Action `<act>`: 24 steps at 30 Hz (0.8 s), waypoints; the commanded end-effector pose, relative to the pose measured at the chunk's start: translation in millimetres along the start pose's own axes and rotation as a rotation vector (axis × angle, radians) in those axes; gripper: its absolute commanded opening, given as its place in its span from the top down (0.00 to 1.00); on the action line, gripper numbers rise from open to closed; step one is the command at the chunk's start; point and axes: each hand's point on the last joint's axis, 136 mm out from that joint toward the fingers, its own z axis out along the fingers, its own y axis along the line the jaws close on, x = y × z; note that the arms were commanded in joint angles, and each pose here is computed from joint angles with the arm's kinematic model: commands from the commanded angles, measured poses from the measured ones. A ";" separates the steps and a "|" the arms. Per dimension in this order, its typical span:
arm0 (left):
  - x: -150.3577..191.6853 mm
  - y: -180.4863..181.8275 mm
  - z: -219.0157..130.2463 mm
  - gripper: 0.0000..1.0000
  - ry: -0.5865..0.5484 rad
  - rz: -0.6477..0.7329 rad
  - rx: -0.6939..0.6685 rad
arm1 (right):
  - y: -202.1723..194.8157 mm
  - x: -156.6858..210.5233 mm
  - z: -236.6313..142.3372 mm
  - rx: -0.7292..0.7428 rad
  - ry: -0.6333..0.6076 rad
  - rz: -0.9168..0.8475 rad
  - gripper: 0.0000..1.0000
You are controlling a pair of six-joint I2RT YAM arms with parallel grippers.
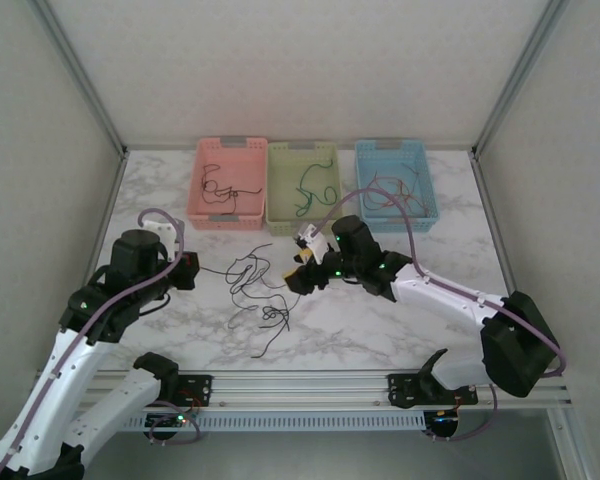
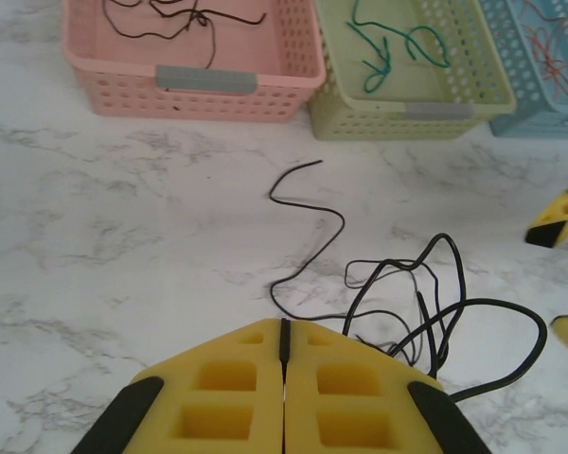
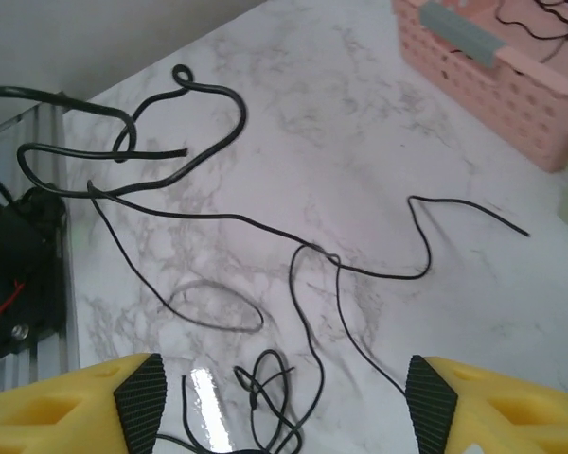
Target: Untangle the cables
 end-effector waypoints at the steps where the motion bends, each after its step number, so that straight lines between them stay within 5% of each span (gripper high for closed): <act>1: -5.7 -15.3 -9.0 1.00 -0.019 -0.014 0.088 | 11.6 -17.3 11.2 -0.055 -0.065 -0.201 0.26; 14: -3.3 -18.2 -18.7 1.00 -0.005 -0.016 0.104 | 21.7 -24.3 67.7 -0.125 -0.081 -0.390 0.28; 16: -4.5 -17.4 -19.7 1.00 -0.011 -0.019 0.099 | 25.8 -22.9 71.5 -0.152 -0.075 -0.379 0.37; 18: -5.4 -17.7 -21.2 1.00 -0.017 -0.021 0.100 | 27.9 -20.3 71.7 -0.168 -0.075 -0.365 0.58; 20: -6.7 -16.0 -23.0 1.00 -0.025 -0.026 0.091 | 27.7 -19.3 67.2 -0.153 -0.080 -0.345 0.92; 21: -7.8 -13.8 -24.2 1.00 -0.032 -0.029 0.078 | 27.2 -19.4 63.0 -0.137 -0.082 -0.342 1.00; 24: -12.6 1.3 -30.3 1.00 -0.065 -0.035 -0.009 | 16.3 -15.6 43.6 -0.037 -0.089 -0.314 1.00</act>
